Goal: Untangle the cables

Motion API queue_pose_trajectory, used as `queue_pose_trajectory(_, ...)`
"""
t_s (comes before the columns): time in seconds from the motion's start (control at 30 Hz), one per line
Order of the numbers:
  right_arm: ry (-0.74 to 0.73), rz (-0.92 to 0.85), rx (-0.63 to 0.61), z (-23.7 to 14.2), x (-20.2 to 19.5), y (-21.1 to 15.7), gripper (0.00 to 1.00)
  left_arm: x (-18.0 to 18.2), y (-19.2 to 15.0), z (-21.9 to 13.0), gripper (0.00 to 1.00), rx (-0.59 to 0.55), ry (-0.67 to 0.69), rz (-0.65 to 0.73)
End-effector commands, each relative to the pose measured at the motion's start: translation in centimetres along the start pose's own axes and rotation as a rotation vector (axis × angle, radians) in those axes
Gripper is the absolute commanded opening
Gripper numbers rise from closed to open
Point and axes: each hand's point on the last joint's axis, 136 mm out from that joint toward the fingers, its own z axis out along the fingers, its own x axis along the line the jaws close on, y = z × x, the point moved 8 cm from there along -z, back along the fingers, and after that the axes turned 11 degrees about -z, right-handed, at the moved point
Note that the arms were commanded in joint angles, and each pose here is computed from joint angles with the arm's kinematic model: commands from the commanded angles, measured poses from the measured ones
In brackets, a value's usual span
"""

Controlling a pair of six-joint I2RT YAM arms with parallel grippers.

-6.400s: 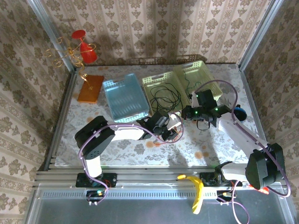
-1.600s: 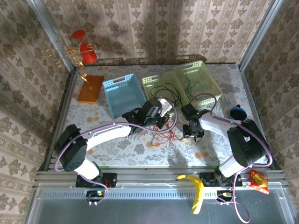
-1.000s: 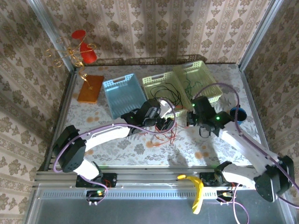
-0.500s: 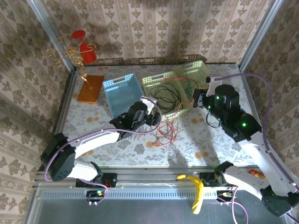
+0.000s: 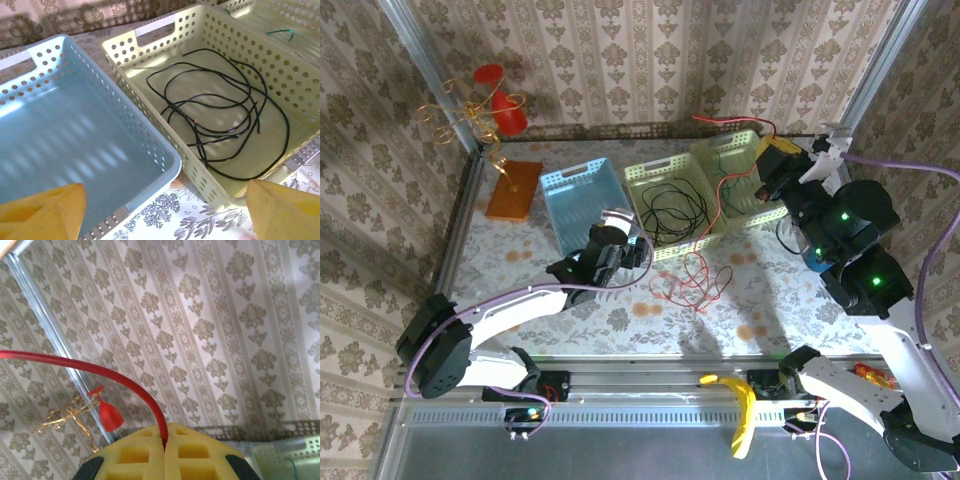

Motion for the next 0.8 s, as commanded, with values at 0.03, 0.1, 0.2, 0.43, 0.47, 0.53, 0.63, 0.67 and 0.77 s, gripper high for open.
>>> queue_pose_trajectory(0.03,0.085,0.002,-0.051,1.7,1.3,1.3,0.00,1.4,0.6,-0.9,0.84,-0.060,0.080,-0.066)
queue_pose_trajectory(0.1,0.099,0.009,-0.023,2.7,1.6,0.7,0.00,1.5,0.6,-1.0,0.84,-0.063,0.083,-0.068)
queue_pose_trajectory(0.2,0.079,0.005,0.062,4.4,1.7,-1.1,0.00,1.6,0.6,-1.3,0.84,-0.061,0.071,-0.063)
queue_pose_trajectory(0.43,-0.147,0.035,0.307,6.5,-0.5,-10.5,0.00,2.0,0.4,-1.9,0.84,-0.067,0.065,-0.081)
queue_pose_trajectory(0.47,-0.166,0.047,0.327,6.4,-0.8,-11.8,0.00,1.9,0.4,-1.9,0.85,-0.065,0.062,-0.076)
queue_pose_trajectory(0.53,-0.195,0.067,0.364,6.1,-1.3,-14.0,0.00,1.8,0.5,-1.8,0.85,-0.061,0.057,-0.070)
queue_pose_trajectory(0.63,-0.215,0.071,0.405,5.9,-1.7,-16.0,0.00,1.6,0.7,-1.7,0.85,-0.058,0.053,-0.063)
queue_pose_trajectory(0.67,-0.220,0.066,0.420,5.8,-1.8,-16.4,0.00,1.6,0.7,-1.6,0.85,-0.056,0.051,-0.061)
queue_pose_trajectory(0.77,-0.189,0.067,0.445,5.7,-1.5,-17.0,0.00,1.5,0.9,-1.4,0.85,-0.053,0.051,-0.057)
